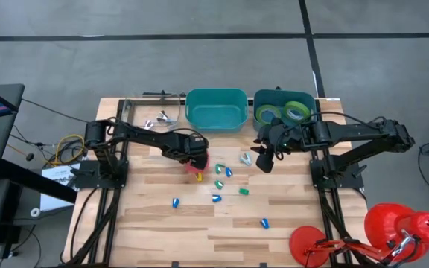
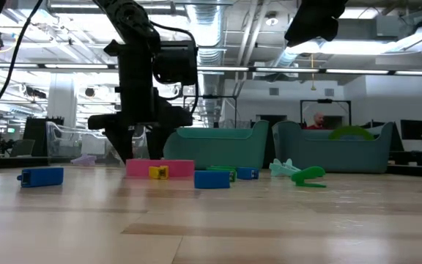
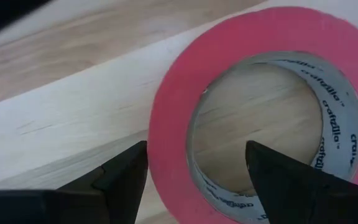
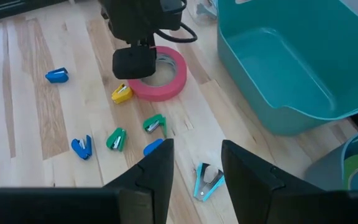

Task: Pick and place Stapler, Stapler remover, tape
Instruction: Put the pink tape into the blue bin

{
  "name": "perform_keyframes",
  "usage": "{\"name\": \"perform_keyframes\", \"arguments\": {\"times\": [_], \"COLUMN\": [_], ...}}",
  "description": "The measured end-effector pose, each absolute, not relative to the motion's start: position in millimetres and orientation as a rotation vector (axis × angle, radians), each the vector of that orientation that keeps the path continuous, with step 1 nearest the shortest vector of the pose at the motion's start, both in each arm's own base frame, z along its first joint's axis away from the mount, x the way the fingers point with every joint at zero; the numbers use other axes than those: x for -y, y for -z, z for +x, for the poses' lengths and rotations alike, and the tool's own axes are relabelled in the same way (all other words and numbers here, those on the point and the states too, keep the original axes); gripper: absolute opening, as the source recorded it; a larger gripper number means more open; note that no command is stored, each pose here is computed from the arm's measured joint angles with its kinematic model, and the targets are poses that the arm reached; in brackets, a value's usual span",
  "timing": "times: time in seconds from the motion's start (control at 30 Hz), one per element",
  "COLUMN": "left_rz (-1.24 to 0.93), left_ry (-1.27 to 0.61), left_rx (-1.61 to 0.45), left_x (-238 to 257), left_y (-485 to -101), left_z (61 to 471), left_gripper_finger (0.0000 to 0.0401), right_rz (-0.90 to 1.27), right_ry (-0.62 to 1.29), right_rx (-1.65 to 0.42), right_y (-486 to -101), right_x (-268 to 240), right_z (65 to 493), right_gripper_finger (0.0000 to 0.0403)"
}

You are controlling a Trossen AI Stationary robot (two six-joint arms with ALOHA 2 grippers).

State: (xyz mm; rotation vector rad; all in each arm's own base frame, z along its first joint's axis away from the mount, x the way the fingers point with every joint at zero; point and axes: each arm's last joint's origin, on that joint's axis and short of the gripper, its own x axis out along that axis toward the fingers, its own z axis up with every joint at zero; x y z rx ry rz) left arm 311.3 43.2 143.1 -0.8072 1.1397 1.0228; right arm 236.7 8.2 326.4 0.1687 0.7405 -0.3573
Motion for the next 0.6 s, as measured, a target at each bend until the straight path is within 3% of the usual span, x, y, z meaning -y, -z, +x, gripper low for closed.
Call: {"name": "perform_keyframes", "arguments": {"times": [0.13, 0.6], "left_rz": [-0.808, -0.800], "left_ry": [-1.022, -1.027], "left_rx": [-1.138, -1.128], "left_x": [-43.3, -43.9], "left_y": [-143.1, -143.3], "left_z": [311.4, 311.8], "left_gripper_finger": [0.0241, 0.0125], "right_rz": [0.169, 0.169], "right_ry": [0.358, 0.358], "right_rx": [-0.740, -0.740], "right_y": [-326.4, -326.4], "right_x": [-8.2, -8.2], "right_z": [236.7, 236.7], "right_gripper_finger": [0.0127, 0.0127]}}
